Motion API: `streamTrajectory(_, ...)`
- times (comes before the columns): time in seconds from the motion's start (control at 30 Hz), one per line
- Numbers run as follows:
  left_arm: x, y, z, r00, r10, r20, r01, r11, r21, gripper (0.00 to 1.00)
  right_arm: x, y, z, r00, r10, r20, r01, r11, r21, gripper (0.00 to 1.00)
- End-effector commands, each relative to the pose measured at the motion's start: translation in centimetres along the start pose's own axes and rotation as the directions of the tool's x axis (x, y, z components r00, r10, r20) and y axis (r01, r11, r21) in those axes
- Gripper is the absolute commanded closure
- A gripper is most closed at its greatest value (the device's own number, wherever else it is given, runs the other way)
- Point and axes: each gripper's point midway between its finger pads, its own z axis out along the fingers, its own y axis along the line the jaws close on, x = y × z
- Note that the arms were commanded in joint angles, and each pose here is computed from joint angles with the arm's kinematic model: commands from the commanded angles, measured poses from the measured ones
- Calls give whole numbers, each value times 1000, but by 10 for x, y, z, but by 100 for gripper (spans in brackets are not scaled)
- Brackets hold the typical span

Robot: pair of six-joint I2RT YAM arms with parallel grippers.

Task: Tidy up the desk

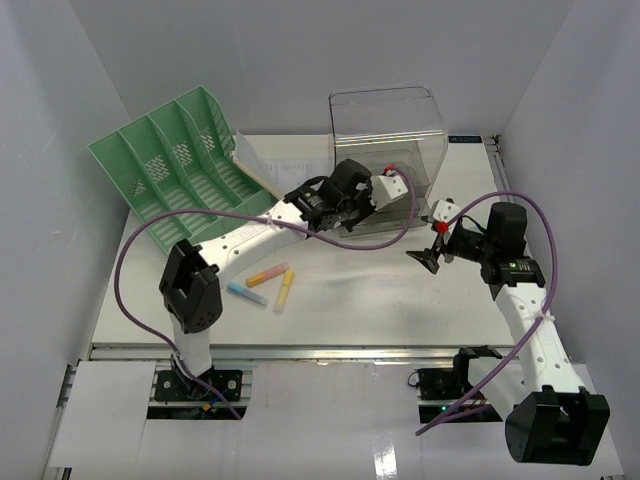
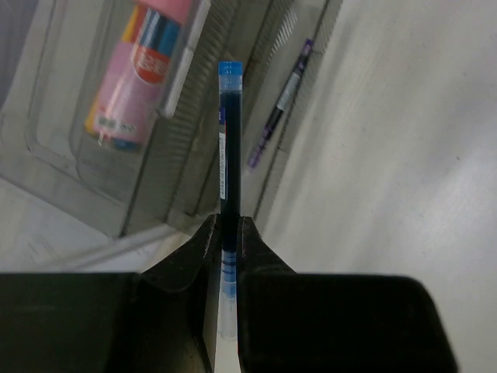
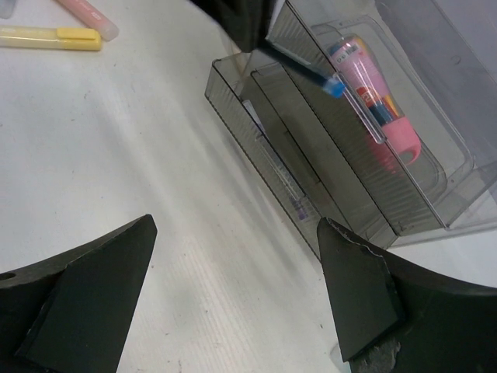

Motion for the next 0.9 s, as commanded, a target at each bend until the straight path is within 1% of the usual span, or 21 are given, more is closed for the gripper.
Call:
streamTrajectory(0.0, -20, 17, 26, 994, 95, 56, -98, 994, 54, 100, 0, -6, -3, 1000, -9, 16, 9, 1000, 13, 9)
streamTrajectory(0.1, -19, 23, 45, 994, 103, 46, -105, 993, 53, 100, 1, -7, -3, 1000, -3, 14, 3, 1000, 15, 9)
streamTrajectory(0.27, -33, 28, 63, 992, 102, 78, -106, 993, 52, 100, 4, -7, -2, 1000, 8, 10, -9, 1000, 12, 9)
streamTrajectory(0.33, -35, 28, 68, 991, 101, 82, -106, 993, 54, 98, 6, -8, -2, 1000, 12, 9, -12, 1000, 11, 9)
streamTrajectory(0.37, -35, 28, 71, 992, 100, 83, -105, 993, 56, 95, 6, -7, -2, 1000, 13, 9, -13, 1000, 10, 9)
streamTrajectory(0.43, -32, 26, 77, 993, 90, 75, -95, 994, 60, 85, 8, -7, -2, 1000, 18, 6, -18, 1000, 9, 9)
streamTrajectory(0.5, -30, 24, 78, 996, 59, 67, -64, 996, 65, 63, 10, -7, -2, 1000, 20, 2, -20, 1000, 9, 9)
streamTrajectory(0.53, -29, 23, 77, 997, 42, 66, -46, 997, 68, 62, 11, -7, -2, 1000, 18, 2, -18, 1000, 9, 9)
streamTrajectory(0.6, -34, 19, 70, 996, 8, 85, -15, 996, 86, 46, 12, -6, -2, 1000, 8, 0, -8, 1000, 5, 9)
streamTrajectory(0.63, -37, 18, 66, 995, -22, 93, 14, 995, 95, 43, 12, -5, -2, 1000, 2, -2, -2, 1000, 2, 8)
streamTrajectory(0.7, -46, 15, 55, 991, -60, 121, 47, 993, 110, 40, 12, -1, -2, 1000, -15, 1, 15, 1000, -20, 7)
streamTrajectory(0.87, -64, 14, 12, 970, -160, 183, 139, 982, 125, 38, 12, 14, -5, 999, -45, 8, 45, 995, -86, 6)
